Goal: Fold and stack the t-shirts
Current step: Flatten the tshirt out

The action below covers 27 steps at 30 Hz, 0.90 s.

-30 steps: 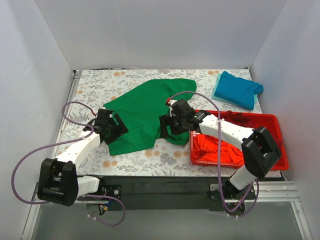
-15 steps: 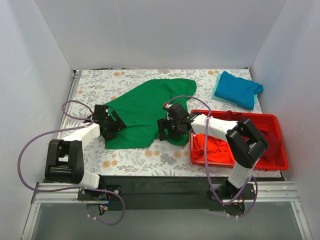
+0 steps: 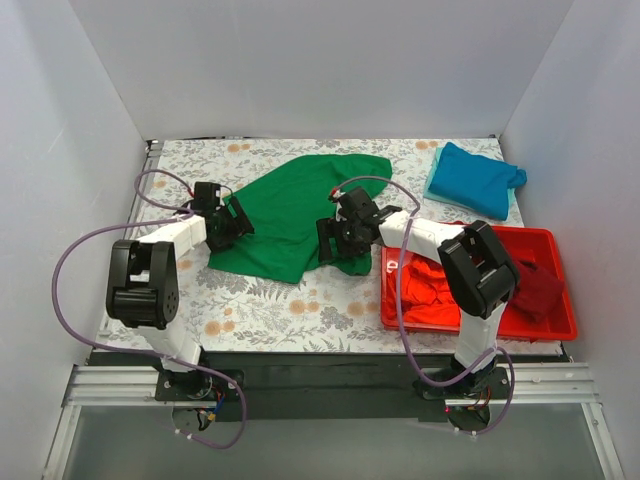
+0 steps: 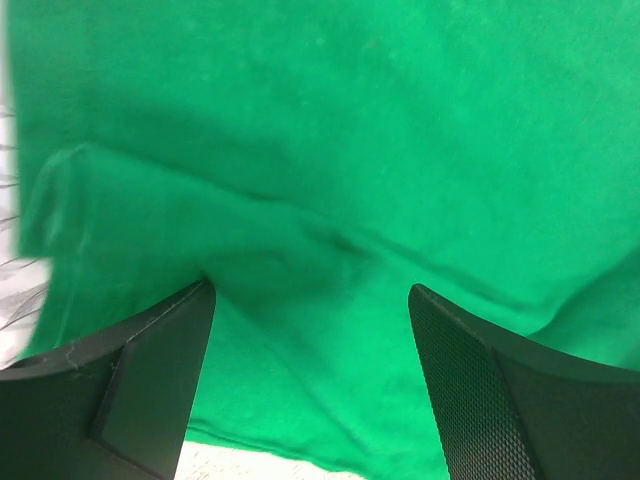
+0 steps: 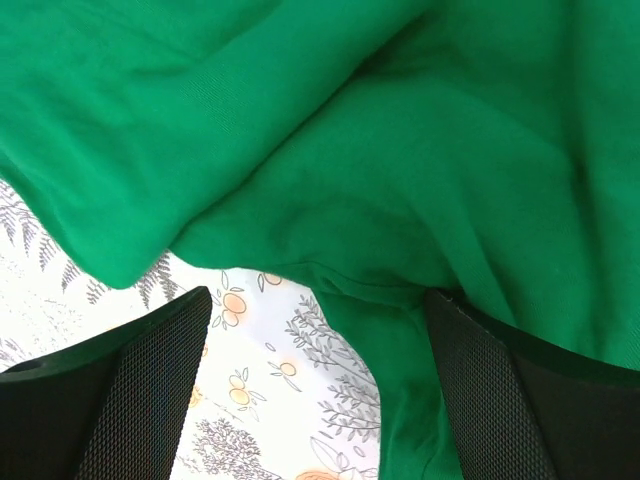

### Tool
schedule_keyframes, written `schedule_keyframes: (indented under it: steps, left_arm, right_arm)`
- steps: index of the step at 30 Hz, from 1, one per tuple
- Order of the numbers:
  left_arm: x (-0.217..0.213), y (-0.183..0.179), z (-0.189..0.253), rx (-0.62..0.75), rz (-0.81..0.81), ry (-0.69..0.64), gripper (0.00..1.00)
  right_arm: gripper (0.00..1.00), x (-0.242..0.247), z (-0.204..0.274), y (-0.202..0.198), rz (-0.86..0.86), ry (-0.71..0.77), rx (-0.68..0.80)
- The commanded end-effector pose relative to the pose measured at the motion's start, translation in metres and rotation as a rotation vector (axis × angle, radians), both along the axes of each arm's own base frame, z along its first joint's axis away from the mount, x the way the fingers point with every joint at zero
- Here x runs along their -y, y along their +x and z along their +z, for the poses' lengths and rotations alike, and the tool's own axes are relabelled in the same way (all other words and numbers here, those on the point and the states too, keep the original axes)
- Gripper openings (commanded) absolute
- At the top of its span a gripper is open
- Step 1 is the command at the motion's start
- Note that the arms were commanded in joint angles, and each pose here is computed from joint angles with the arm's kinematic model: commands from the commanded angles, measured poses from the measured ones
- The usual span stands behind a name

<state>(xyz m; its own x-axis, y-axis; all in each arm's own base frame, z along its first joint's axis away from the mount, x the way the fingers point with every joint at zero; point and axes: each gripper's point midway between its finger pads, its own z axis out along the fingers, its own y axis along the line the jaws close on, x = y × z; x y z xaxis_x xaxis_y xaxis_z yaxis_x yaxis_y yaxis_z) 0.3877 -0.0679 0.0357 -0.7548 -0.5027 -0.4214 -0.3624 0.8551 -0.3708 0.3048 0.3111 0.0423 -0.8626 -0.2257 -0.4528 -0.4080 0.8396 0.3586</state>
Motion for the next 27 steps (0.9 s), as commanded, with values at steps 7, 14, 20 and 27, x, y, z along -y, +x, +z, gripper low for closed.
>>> schedule_keyframes:
  steps: [7, 14, 20, 27]
  left_arm:
    - [-0.058, -0.049, 0.047, 0.104, 0.193, 0.227, 0.78]
    - [-0.076, -0.077, 0.027, 0.035, 0.285, 0.288, 0.68]
    - [-0.086, -0.073, 0.010, -0.028, 0.301, 0.294, 0.50]
    - [-0.091, -0.075, 0.002, -0.053, 0.312, 0.308, 0.47]
  right_arm:
    - [0.92, -0.017, 0.069, -0.001, 0.100, 0.175, 0.110]
    - [0.92, -0.001, 0.098, -0.028, 0.086, 0.235, 0.129]
    - [0.93, 0.013, 0.127, -0.045, 0.065, 0.287, 0.181]
    - [0.93, 0.024, 0.143, -0.056, 0.051, 0.310, 0.225]
